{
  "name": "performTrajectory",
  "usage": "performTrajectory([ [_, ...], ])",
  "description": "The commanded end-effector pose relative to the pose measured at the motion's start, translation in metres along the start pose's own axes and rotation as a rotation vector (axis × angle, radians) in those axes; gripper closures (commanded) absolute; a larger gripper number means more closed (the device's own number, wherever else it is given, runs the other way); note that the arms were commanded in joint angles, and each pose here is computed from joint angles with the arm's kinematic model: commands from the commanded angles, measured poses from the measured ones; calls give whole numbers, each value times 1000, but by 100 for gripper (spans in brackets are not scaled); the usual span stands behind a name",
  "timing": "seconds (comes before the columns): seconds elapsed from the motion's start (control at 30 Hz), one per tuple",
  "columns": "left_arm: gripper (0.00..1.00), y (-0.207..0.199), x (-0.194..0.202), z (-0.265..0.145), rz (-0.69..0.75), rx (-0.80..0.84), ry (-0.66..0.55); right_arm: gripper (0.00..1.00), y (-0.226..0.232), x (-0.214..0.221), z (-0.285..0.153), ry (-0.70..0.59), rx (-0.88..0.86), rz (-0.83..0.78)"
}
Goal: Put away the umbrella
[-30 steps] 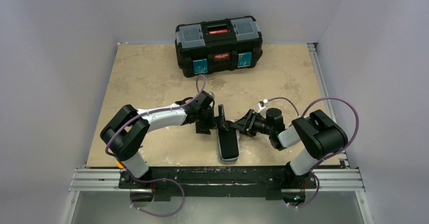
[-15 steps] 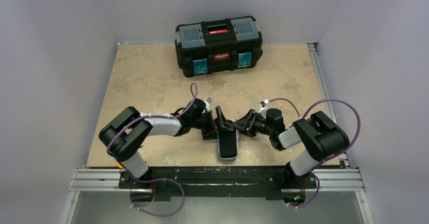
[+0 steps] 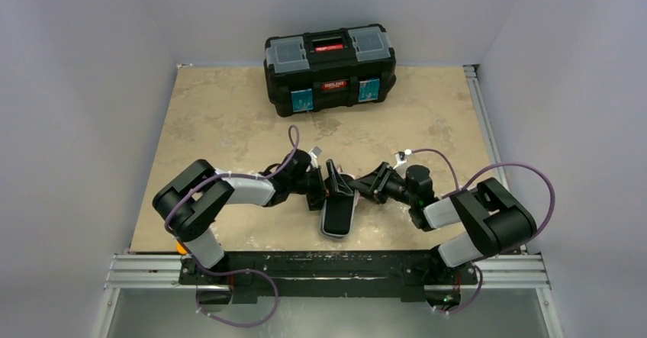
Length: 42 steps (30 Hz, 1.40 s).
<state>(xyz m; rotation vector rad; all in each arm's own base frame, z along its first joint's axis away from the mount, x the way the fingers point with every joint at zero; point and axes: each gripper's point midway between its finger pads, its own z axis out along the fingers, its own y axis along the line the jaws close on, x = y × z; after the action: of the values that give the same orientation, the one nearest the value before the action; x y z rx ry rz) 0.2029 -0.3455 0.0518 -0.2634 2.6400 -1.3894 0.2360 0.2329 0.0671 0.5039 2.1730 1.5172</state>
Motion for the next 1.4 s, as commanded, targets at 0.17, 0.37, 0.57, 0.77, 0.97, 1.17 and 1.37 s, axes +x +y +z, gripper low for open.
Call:
performTrajectory([
  [0.17, 17, -34, -4, 5, 56, 101, -1, 100, 48, -16, -4, -53, -115, -36],
  [0.37, 59, -61, 0, 6, 82, 208, 28, 100, 58, -18, -9, -72, -144, -57],
  [0.57, 81, -73, -1, 3, 84, 244, 29, 100, 59, -18, -15, -85, -117, -123],
  [0.77, 92, -85, -7, -7, 99, 272, 22, 19, 66, -32, -25, -117, -51, -250],
  [0.97, 92, -107, -15, -37, 158, 303, 1, 1, 85, -49, -50, -182, 25, -399],
  [1.17, 91, -140, -13, -73, 310, 270, 13, 1, 92, -31, -51, -98, -44, -405],
  [1.37, 91, -173, -8, -95, 364, 305, 42, 1, 126, -20, -55, -44, -199, -418],
])
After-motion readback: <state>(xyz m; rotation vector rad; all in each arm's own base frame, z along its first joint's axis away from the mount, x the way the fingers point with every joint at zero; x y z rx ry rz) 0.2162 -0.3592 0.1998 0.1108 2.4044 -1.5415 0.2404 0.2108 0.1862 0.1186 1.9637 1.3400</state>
